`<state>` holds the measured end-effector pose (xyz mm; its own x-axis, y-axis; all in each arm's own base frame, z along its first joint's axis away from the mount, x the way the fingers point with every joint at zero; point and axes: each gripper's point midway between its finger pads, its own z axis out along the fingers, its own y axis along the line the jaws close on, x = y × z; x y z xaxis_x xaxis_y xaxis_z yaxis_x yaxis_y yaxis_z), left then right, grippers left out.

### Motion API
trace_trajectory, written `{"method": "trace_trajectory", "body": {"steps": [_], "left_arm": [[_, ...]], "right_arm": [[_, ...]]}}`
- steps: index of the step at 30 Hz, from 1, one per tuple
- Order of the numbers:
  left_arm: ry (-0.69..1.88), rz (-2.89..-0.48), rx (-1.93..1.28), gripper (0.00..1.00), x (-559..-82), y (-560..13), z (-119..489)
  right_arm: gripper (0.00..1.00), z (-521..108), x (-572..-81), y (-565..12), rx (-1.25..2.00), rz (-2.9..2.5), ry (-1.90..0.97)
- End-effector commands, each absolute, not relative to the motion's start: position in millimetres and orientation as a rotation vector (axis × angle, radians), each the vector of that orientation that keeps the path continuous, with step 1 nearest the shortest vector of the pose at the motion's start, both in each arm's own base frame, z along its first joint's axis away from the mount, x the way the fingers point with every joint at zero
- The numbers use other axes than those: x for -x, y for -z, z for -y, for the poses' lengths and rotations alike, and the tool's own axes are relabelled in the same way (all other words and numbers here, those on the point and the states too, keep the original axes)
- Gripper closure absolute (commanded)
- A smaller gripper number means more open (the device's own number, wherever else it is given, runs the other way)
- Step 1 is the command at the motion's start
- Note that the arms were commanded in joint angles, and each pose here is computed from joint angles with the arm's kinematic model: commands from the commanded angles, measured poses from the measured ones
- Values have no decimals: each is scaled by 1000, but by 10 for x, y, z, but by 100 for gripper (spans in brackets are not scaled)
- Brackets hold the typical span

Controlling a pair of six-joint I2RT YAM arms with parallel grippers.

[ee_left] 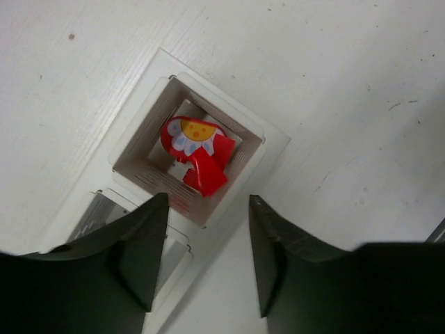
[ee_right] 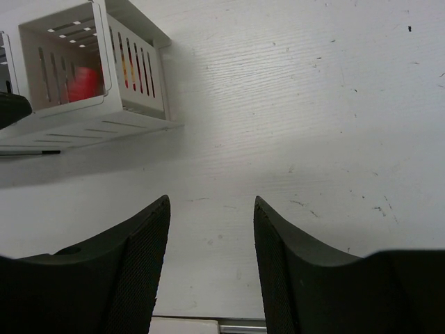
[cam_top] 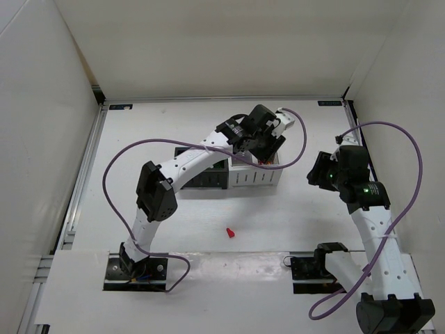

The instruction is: Sort the legos into containers by color

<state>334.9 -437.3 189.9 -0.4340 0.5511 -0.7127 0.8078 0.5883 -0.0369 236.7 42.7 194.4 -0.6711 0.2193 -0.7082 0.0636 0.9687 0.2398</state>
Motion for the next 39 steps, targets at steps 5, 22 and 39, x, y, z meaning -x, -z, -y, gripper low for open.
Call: {"method": "trace_trajectory", "body": {"steps": [5,22,39], "left_arm": [[573,-2087,-1072,19,-3254,-2228,4330],[459,-2206,-570,0,-2185,-2348,2441],[484,-2395,-110,0,-1200,-1667,1232]], "right_arm": [[45,-468,-2392,-2033,-168,-2262,-269],[40,-1969,-1937,-1844,560,-2249,-365],[40,-3213,-1176,-655,1063,-2386,-460]]}}
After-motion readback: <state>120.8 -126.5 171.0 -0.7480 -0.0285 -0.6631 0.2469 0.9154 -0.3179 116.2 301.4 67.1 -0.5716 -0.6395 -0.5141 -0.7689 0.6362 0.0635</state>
